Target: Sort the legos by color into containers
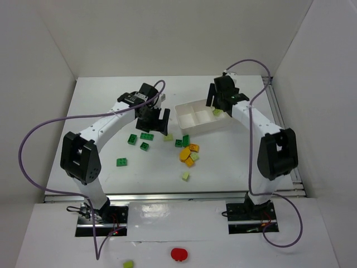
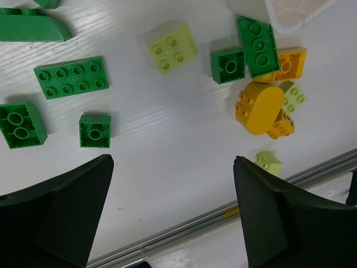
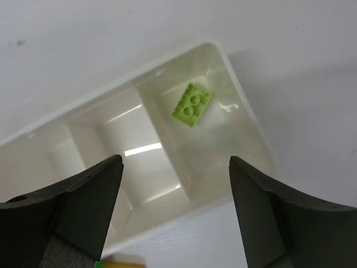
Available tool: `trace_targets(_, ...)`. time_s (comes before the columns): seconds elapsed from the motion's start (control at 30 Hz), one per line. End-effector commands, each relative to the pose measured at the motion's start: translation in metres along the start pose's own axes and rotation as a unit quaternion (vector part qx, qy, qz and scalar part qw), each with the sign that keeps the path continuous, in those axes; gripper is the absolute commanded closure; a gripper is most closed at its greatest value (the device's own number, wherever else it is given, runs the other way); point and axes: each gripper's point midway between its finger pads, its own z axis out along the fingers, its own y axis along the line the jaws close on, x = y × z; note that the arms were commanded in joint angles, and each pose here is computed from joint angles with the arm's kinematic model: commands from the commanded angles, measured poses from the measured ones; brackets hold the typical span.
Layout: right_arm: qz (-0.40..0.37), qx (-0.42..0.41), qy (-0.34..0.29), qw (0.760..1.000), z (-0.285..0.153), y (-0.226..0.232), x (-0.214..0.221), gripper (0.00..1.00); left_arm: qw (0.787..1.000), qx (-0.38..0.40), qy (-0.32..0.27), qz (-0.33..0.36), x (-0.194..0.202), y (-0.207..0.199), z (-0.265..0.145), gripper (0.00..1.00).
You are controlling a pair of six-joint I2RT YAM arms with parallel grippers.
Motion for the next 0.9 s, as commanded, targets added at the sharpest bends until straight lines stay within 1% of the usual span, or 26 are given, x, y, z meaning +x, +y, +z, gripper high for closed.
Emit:
trace_targets(0.0, -0.009, -0.066, -0.004, 0.998, -0.058, 0.013, 0.014, 0.17, 1.000, 0.010, -0.015, 0.007, -0.007, -0.004, -0.001, 0.02)
trace_targets(0.03, -0.016, -0.099, 0.010, 0.995, -0.068, 0.023, 0.029, 0.18, 1.000, 0.005, -0.027, 0.004, -0.014, -0.003, -0.003, 0.02)
trace_targets(0.07, -0.019, -0.122, 0.007, 0.992, -0.087, 0.026, 0.035, 0.18, 0.999, 0.002, -0.038, 0.005, -0.019, -0.003, -0.008, 0.02)
trace_targets(0.1, -0.037, -0.134, 0.037, 0.990, -0.092, 0.031, 0.071, 0.18, 0.999, 0.002, -0.038, 0.005, -0.019, -0.003, -0.009, 0.02)
trace_targets(0.17, -0.045, -0.158, 0.064, 0.984, -0.107, 0.041, 0.100, 0.15, 0.998, -0.018, -0.052, -0.017, -0.026, 0.005, -0.012, 0.02)
trace_targets(0.2, -0.064, -0.175, 0.086, 0.979, -0.119, 0.048, 0.127, 0.12, 0.998, -0.022, -0.053, -0.023, -0.025, 0.006, -0.015, 0.02)
trace_targets(0.23, -0.072, -0.188, 0.097, 0.975, -0.127, 0.054, 0.141, 0.12, 0.998, -0.027, -0.055, -0.028, -0.026, 0.007, -0.015, 0.02)
trace_targets(0.27, -0.079, -0.201, 0.106, 0.971, -0.135, 0.059, 0.153, 0.10, 0.997, -0.032, -0.058, -0.036, -0.024, 0.009, -0.017, 0.02)
trace_targets(0.3, -0.106, -0.222, 0.129, 0.961, -0.148, 0.071, 0.179, 0.07, 0.996, -0.037, -0.064, -0.043, -0.026, 0.010, -0.021, 0.02)
trace_targets(0.4, -0.144, -0.259, 0.147, 0.944, -0.172, 0.090, 0.209, 0.06, 0.995, -0.051, -0.069, -0.050, -0.027, 0.014, -0.021, 0.02)
trace_targets(0.43, -0.167, -0.273, 0.162, 0.934, -0.184, 0.098, 0.231, 0.06, 0.995, -0.056, -0.071, -0.050, -0.028, 0.016, -0.021, 0.02)
trace_targets(0.53, -0.198, -0.268, 0.189, 0.924, -0.189, 0.100, 0.263, 0.06, 0.992, -0.076, -0.082, -0.055, -0.031, 0.023, -0.025, 0.02)
trace_targets(0.6, -0.226, -0.270, 0.209, 0.912, -0.193, 0.101, 0.287, 0.06, 0.991, -0.088, -0.085, -0.051, -0.032, 0.027, -0.028, 0.02)
trace_targets(0.67, -0.237, -0.279, 0.219, 0.904, -0.197, 0.105, 0.298, 0.10, 0.991, -0.095, -0.082, -0.052, -0.030, 0.029, -0.029, 0.02)
trace_targets(0.7, -0.239, -0.272, 0.236, 0.902, -0.194, 0.101, 0.308, 0.13, 0.990, -0.100, -0.083, -0.052, -0.030, 0.031, -0.029, 0.02)
trace_targets(0.73, -0.242, -0.268, 0.240, 0.901, -0.192, 0.100, 0.312, 0.18, 0.990, -0.100, -0.083, -0.052, -0.030, 0.031, -0.029, 0.02)
trace_targets(0.87, -0.251, -0.255, 0.255, 0.899, -0.189, 0.096, 0.323, 0.25, 0.990, -0.106, -0.080, -0.052, -0.028, 0.034, -0.027, 0.02)
